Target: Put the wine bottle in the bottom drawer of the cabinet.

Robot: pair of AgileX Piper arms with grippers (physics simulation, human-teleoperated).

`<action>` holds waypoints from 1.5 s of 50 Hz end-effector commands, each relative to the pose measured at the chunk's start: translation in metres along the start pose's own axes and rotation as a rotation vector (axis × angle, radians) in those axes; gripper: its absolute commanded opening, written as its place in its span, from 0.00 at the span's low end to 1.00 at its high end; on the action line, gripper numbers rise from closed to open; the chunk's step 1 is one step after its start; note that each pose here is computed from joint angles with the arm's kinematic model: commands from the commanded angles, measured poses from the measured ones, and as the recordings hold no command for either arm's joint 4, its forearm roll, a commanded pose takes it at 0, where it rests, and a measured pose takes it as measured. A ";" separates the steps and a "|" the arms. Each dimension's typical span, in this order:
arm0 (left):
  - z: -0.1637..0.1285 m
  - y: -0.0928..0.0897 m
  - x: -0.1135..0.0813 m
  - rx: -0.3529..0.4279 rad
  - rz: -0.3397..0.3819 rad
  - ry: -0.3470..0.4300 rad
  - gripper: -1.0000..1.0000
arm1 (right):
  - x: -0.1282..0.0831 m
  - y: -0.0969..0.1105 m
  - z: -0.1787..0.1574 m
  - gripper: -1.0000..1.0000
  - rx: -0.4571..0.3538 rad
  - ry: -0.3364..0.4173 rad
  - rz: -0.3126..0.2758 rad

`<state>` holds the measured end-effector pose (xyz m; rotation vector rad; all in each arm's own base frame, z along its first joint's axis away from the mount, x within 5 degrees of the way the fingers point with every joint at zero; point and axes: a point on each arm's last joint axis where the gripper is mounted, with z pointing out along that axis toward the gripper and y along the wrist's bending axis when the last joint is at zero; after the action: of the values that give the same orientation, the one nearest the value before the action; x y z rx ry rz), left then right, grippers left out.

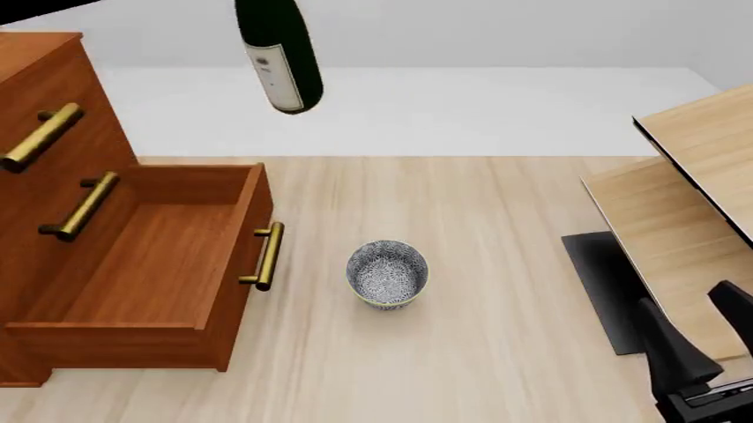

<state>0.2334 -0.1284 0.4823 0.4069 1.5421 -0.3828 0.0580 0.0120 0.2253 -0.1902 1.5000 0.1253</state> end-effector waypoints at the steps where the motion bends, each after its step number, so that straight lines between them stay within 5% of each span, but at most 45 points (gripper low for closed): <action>1: -0.052 0.014 -0.023 -0.064 0.009 -0.035 0.00 | 0.000 0.000 0.002 1.00 -0.005 0.001 -0.001; 16: -0.089 0.031 -0.029 -0.171 0.025 0.010 0.00 | -0.003 0.001 0.001 1.00 -0.013 -0.007 0.001; 38: -0.131 0.033 -0.041 -0.231 0.035 0.084 0.00 | -0.003 0.001 0.001 1.00 -0.015 -0.011 0.006; 75: -0.140 0.043 -0.005 -0.328 -0.054 0.190 0.00 | 0.000 0.002 0.003 1.00 -0.027 -0.001 0.009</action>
<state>0.1318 -0.0252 0.4961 0.1709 1.7539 -0.1337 0.0601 0.0141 0.2258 -0.2031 1.4968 0.1527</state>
